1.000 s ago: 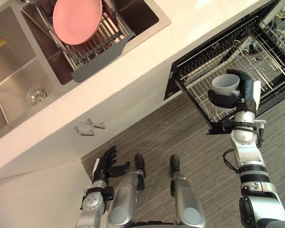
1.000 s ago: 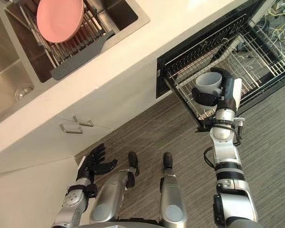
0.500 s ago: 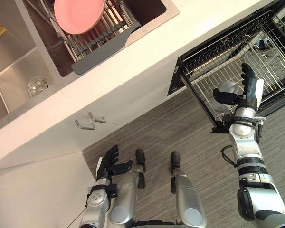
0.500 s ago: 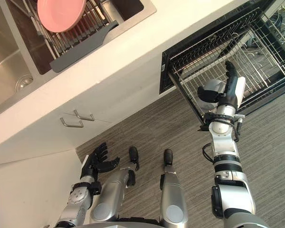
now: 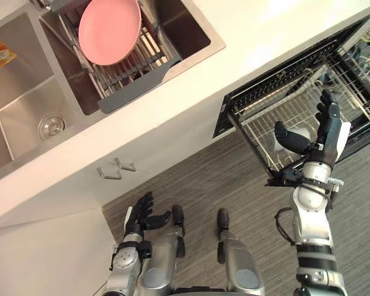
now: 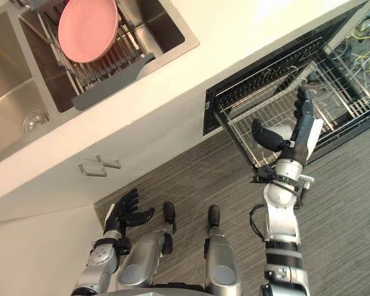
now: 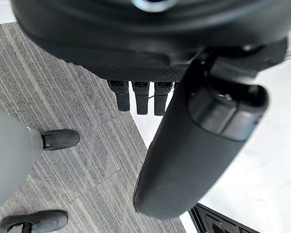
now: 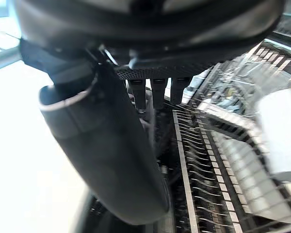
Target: Walk over to the sink, pick up the cup, carry it to the dishwasher, place the cup inside the dishwasher, then close the dishwasher door
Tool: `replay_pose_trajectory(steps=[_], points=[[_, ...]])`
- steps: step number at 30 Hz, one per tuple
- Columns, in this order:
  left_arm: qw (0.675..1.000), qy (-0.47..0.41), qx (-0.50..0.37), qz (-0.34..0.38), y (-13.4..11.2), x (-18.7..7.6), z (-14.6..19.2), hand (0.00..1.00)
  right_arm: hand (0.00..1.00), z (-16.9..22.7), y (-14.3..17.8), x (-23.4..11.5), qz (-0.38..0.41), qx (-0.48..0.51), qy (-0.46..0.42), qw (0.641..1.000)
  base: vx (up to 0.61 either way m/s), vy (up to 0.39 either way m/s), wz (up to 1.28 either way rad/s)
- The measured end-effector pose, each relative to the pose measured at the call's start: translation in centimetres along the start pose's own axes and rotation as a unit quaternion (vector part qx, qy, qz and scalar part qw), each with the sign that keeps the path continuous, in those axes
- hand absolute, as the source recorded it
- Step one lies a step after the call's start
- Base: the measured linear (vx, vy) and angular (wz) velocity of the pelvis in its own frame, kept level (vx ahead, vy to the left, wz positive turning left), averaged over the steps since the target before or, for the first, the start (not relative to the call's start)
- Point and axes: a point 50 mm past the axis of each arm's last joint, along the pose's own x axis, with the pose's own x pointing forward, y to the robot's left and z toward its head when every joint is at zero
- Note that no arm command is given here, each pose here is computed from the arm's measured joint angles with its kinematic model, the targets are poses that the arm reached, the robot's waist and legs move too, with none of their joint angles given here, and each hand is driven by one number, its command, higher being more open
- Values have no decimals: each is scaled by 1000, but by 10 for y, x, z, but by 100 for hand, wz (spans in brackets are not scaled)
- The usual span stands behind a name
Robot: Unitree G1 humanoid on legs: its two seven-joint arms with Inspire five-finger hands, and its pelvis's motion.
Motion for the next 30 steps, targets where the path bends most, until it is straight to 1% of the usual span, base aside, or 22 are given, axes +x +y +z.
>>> replay_pose_trajectory(steps=[5, 7, 9, 13, 19, 22, 25, 30], points=[[1000, 18, 9, 5, 4, -1, -8, 90, 90, 4, 1, -27, 27, 33, 1, 999, 61, -6, 2], [999, 31, 4, 7, 3, -3, -15, 90, 90, 13, 4, -35, 48, 44, -12, 998, -6, -13, 20], [999, 42, -7, 18, 4, -5, -20, 90, 90, 24, 6, -38, 56, 53, -33, 996, -17, -6, 38], [997, 70, -10, 25, 6, -10, -34, 90, 90, 40, 0, -36, 48, 56, -77, 994, -34, 11, 83], [994, 105, 4, 39, 16, -22, -52, 90, 90, 40, 0, -30, 70, -9, -100, 992, 92, 48, 41], [991, 126, 18, 41, 23, -26, -60, 90, 90, 27, 1, -25, 82, -48, -80, 992, 120, 98, 33], [989, 133, 47, 33, 27, -30, -64, 90, 90, 15, 1, -28, 93, -74, -56, 991, 182, 42, 53], [990, 128, 56, 24, 23, -27, -61, 90, 90, 11, -2, -27, 106, -90, -48, 989, 211, -65, 59]])
